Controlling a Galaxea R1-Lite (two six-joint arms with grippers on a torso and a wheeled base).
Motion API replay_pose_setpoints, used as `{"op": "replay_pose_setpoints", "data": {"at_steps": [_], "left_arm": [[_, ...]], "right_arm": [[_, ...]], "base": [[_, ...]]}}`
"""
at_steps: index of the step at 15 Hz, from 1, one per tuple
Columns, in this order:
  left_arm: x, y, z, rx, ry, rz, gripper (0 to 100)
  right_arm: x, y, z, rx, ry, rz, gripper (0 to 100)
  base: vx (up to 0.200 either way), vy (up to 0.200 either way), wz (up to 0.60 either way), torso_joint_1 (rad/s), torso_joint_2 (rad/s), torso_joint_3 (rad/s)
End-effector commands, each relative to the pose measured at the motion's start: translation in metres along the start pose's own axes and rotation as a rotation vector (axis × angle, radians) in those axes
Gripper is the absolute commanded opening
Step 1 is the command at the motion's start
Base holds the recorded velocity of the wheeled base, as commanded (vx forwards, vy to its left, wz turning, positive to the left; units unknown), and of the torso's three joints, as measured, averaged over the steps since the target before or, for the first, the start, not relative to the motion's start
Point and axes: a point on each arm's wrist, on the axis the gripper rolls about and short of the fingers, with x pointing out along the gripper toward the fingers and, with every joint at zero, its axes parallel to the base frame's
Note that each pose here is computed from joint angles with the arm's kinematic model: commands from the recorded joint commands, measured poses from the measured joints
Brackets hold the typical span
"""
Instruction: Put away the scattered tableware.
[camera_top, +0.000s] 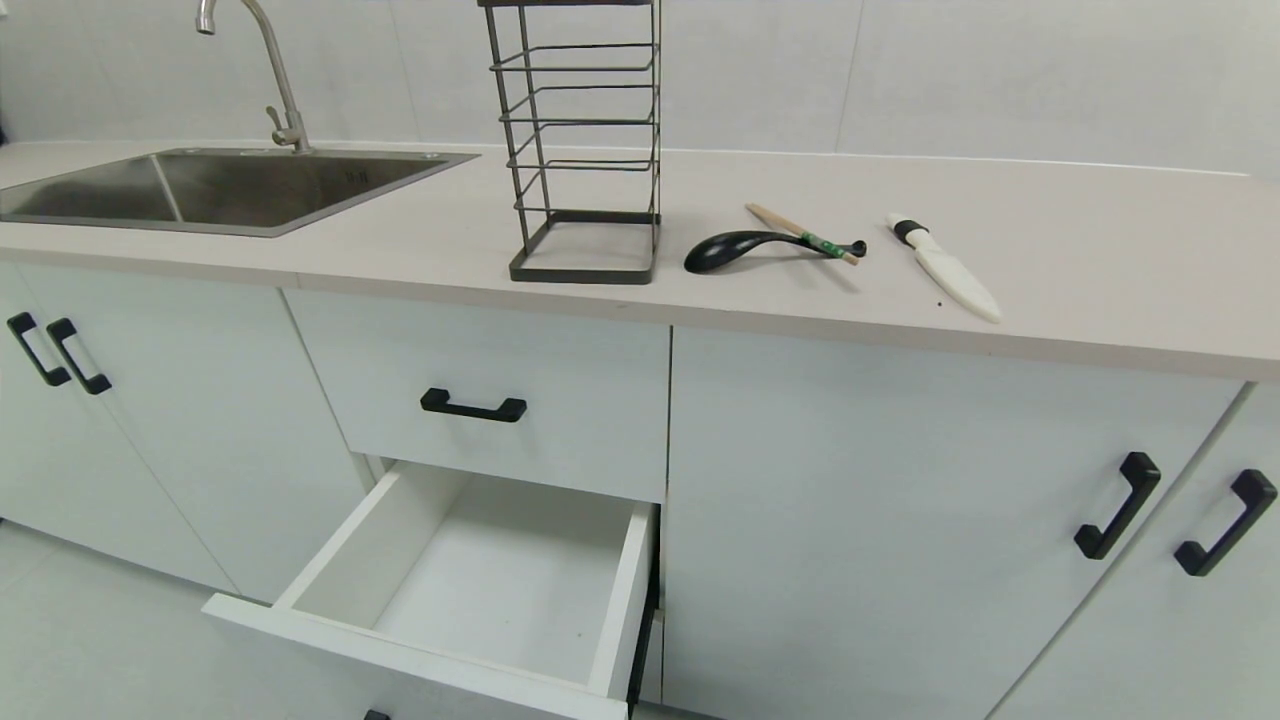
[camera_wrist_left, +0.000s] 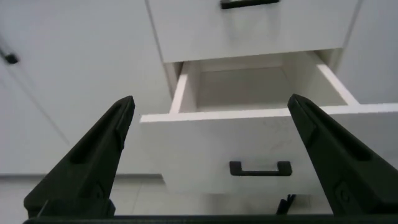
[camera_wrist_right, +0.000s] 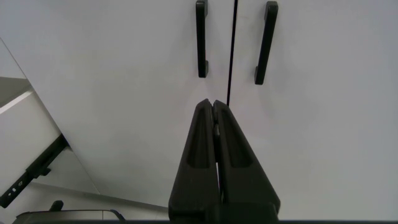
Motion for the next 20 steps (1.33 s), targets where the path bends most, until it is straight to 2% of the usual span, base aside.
{"op": "replay_pose_setpoints", "data": {"at_steps": [1,2,3,9,10,11,14,20], "left_arm": [[-0.0011,0.001,-0.0046,-0.074,0.033,0.074,100],[-0.0011,0.001,-0.0046,-0.074,0.033,0.074,100],[-0.0012,0.0015,-0.0045,-0.11,0.032,0.092,100],[-0.0011,0.0013,-0.0044,-0.119,0.031,0.086,100],[-0.0011,0.0013,-0.0044,-0.107,0.031,0.086,100],[-0.0012,0.0014,-0.0044,-0.115,0.031,0.09,100],[-0.0012,0.0015,-0.0045,-0.116,0.032,0.095,100],[-0.0012,0.0016,-0.0045,-0.118,0.032,0.097,100]], "right_arm": [[0.0,0.0,0.0,0.0,0.0,0.0,0],[0.0,0.0,0.0,0.0,0.0,0.0,0],[0.0,0.0,0.0,0.0,0.0,0.0,0],[0.0002,0.0,0.0,-0.009,0.002,0.003,0],[0.0002,0.0,0.0,-0.011,0.002,0.002,0],[0.0002,0.0,0.0,-0.011,0.002,0.003,0],[0.0002,0.0,-0.0002,-0.011,0.004,0.003,0],[0.0002,0.0,-0.0002,-0.012,0.004,0.002,0]], "base": [[0.0,0.0,0.0,0.0,0.0,0.0],[0.0,0.0,0.0,0.0,0.0,0.0],[0.0,0.0,0.0,0.0,0.0,0.0],[0.0,0.0,0.0,0.0,0.0,0.0],[0.0,0.0,0.0,0.0,0.0,0.0],[0.0,0.0,0.0,0.0,0.0,0.0],[0.0,0.0,0.6,0.002,0.0,0.006],[0.0,0.0,0.0,0.0,0.0,0.0]]}}
